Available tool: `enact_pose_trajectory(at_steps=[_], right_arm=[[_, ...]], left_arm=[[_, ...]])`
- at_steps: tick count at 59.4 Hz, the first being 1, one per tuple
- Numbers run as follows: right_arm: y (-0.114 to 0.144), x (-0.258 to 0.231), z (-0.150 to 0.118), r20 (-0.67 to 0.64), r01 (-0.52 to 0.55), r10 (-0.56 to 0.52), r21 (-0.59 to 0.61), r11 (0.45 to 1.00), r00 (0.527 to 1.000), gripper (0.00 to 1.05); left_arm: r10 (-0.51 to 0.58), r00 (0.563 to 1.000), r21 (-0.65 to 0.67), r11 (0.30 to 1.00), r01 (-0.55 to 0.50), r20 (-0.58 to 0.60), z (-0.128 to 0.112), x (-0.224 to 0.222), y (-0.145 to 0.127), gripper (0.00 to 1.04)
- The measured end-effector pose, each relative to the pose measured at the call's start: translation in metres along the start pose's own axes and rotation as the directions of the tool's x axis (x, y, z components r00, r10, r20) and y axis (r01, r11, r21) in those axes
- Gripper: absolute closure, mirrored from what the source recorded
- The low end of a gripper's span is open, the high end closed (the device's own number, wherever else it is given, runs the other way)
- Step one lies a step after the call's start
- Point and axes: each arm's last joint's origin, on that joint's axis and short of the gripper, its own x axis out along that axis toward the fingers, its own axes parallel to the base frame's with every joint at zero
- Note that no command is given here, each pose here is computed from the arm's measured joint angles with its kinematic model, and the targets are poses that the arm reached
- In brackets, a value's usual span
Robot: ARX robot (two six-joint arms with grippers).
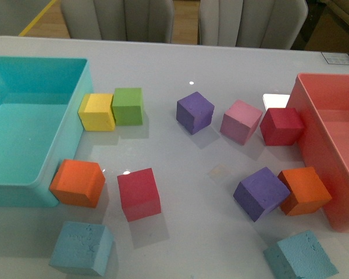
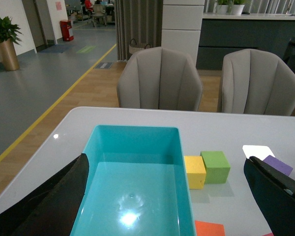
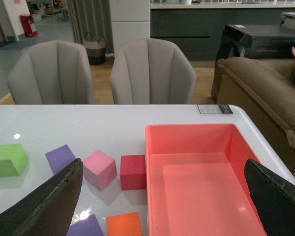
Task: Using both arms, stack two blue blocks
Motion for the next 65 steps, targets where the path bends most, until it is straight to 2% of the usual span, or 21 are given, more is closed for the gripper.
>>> enact_pose_trajectory(at_steps=[44, 46, 49, 52, 55, 65], right_arm=[[0.0, 0.0, 0.0, 0.0, 0.0, 0.0, 0.0, 1.0, 1.0, 0.09], [0.0, 0.001, -0.002, -0.062, 0.001, -0.001, 0.004, 1.0, 0.998, 0.09], [0.004, 0.004, -0.006, -0.306, 0.009, -0.013, -0.013, 1.0, 0.952, 0.09], [0.009, 0.011, -0.016, -0.452, -0.027, 0.008, -0.036, 0.999, 0.892, 0.09], [0.014, 0.017, -0.029, -0.537, -0.07, 0.022, -0.069, 0.995, 0.844, 0.09], [0.032, 0.037, -0.054, -0.657, -0.178, 0.07, -0.1, 0.979, 0.75, 0.09]], left_arm=[[0.0, 1.0, 0.0, 1.0, 0.0, 0.0, 0.0, 0.0, 0.0, 0.09], [0.0, 1.0, 0.0, 1.0, 0.0, 0.0, 0.0, 0.0, 0.0, 0.09], [0.0, 1.0, 0.0, 1.0, 0.0, 0.0, 0.0, 0.0, 0.0, 0.09], [0.0, 1.0, 0.0, 1.0, 0.0, 0.0, 0.0, 0.0, 0.0, 0.09], [0.0, 1.0, 0.0, 1.0, 0.0, 0.0, 0.0, 0.0, 0.0, 0.09], [0.0, 1.0, 0.0, 1.0, 0.0, 0.0, 0.0, 0.0, 0.0, 0.09]])
